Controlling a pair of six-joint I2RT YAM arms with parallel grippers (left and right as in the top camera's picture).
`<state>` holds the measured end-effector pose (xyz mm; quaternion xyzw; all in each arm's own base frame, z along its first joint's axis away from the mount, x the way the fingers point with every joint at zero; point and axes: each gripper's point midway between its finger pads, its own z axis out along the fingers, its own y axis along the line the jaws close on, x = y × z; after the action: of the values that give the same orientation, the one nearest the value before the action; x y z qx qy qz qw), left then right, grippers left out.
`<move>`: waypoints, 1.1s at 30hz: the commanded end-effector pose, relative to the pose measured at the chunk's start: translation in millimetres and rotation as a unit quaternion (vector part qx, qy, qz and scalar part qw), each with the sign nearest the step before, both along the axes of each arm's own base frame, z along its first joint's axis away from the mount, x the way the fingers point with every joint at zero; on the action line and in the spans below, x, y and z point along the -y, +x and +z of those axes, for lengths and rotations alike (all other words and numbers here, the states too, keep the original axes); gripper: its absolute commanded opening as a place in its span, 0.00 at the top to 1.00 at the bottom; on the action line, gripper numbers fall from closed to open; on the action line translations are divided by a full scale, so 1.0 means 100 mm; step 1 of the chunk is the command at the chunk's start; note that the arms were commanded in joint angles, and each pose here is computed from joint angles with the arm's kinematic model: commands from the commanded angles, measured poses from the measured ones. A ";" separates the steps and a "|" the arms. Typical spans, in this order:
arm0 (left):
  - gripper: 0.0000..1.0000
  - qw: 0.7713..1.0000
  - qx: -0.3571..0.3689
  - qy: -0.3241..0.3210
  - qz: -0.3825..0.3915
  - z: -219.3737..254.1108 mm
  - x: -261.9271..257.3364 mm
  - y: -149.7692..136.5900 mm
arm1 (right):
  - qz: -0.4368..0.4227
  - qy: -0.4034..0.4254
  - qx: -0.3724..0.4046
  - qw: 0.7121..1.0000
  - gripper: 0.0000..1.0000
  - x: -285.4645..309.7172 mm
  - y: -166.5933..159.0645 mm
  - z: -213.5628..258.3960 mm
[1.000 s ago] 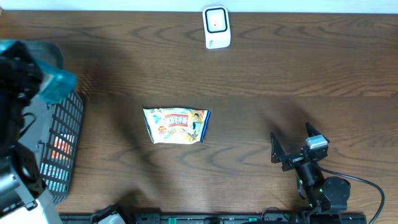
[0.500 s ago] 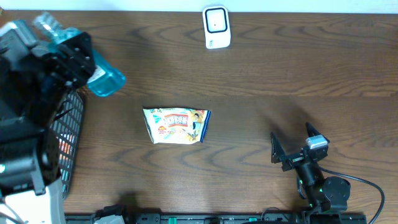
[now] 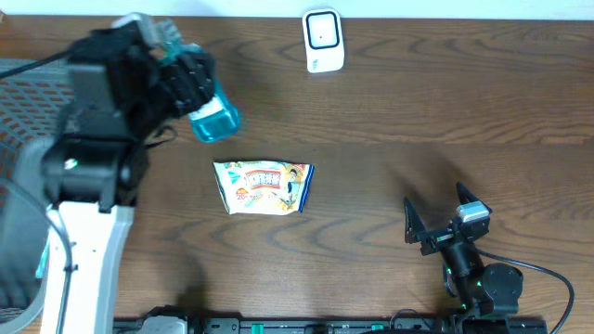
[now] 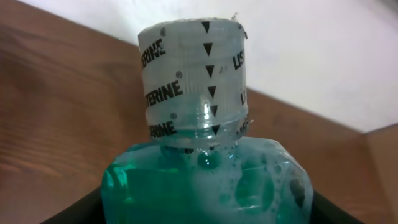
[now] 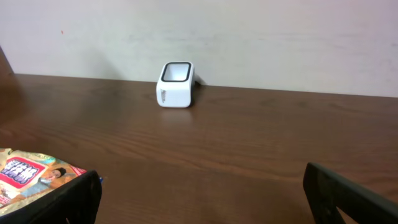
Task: Scan the item barcode
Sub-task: 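Lift the Listerine bottle out and carry it beside the wipes pack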
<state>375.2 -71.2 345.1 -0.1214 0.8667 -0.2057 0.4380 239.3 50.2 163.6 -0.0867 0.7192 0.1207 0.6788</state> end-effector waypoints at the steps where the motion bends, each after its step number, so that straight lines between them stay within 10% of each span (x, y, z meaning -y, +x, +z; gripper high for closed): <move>1: 0.45 0.999 0.000 0.037 0.009 -0.06 0.07 0.12 | 0.001 0.003 -0.001 1.000 0.01 -0.01 0.00 -0.01; 33: 0.45 0.928 -0.257 0.158 -0.219 -2.76 2.15 -0.04 | 0.001 0.003 -0.001 1.000 0.01 -0.01 0.00 -0.01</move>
<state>369.0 -278.0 62.6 0.0821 0.9790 -0.1151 0.1470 239.3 50.2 163.6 -0.0867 0.7192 0.1207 0.6788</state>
